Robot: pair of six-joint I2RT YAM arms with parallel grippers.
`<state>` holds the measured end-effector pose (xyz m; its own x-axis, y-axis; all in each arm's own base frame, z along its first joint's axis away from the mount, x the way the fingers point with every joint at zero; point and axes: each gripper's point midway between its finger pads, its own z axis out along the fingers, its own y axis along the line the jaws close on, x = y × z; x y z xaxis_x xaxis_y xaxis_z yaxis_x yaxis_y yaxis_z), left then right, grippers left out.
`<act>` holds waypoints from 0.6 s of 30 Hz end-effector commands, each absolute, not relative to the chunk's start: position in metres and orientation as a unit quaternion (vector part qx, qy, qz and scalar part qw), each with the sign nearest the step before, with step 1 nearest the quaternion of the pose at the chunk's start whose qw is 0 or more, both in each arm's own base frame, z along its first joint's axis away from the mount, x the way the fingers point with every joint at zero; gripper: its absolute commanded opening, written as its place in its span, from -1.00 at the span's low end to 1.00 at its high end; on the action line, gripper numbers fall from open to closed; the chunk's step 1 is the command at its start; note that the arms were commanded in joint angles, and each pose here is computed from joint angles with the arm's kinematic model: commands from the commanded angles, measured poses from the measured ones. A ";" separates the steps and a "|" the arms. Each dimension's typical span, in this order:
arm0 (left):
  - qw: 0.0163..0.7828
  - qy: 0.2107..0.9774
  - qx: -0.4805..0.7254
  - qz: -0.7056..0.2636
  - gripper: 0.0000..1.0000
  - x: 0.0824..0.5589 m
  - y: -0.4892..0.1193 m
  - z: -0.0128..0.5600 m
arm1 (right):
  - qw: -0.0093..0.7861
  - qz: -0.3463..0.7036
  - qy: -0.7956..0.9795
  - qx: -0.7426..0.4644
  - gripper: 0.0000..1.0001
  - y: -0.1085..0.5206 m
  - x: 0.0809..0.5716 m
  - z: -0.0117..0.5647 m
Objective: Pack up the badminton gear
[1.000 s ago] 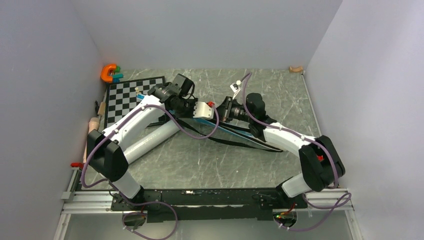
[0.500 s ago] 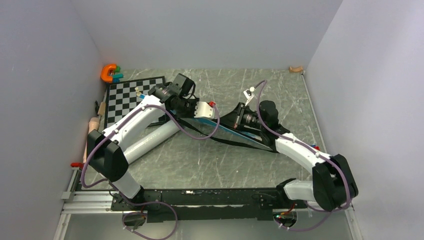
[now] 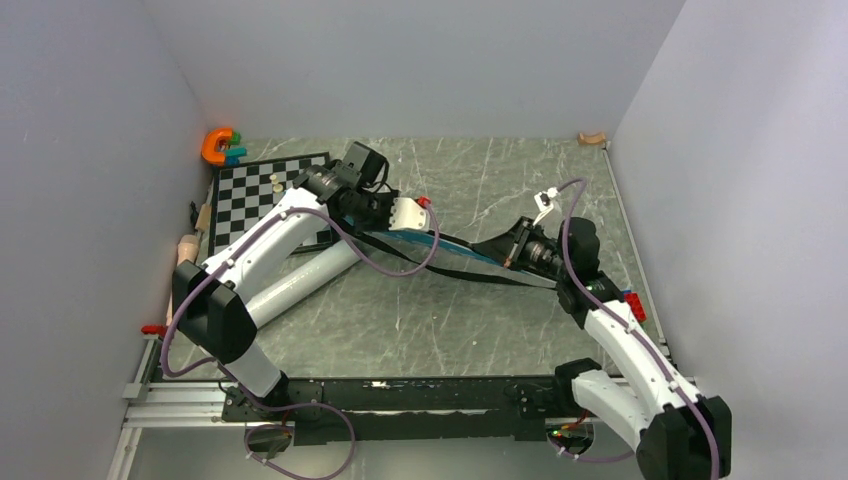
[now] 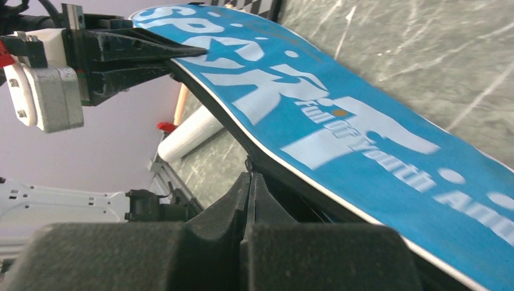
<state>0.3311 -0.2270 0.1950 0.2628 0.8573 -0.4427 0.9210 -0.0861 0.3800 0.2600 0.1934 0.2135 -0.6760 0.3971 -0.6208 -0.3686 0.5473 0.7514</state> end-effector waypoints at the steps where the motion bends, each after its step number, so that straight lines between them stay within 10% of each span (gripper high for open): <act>1: 0.322 0.622 0.714 0.006 -1.00 0.359 -0.202 0.218 | 0.417 0.438 0.796 0.028 -1.00 0.168 0.256 0.212; 18: 0.316 0.625 0.712 0.040 -1.00 0.373 -0.192 0.215 | 0.424 0.351 0.835 0.031 -1.00 0.135 0.236 0.213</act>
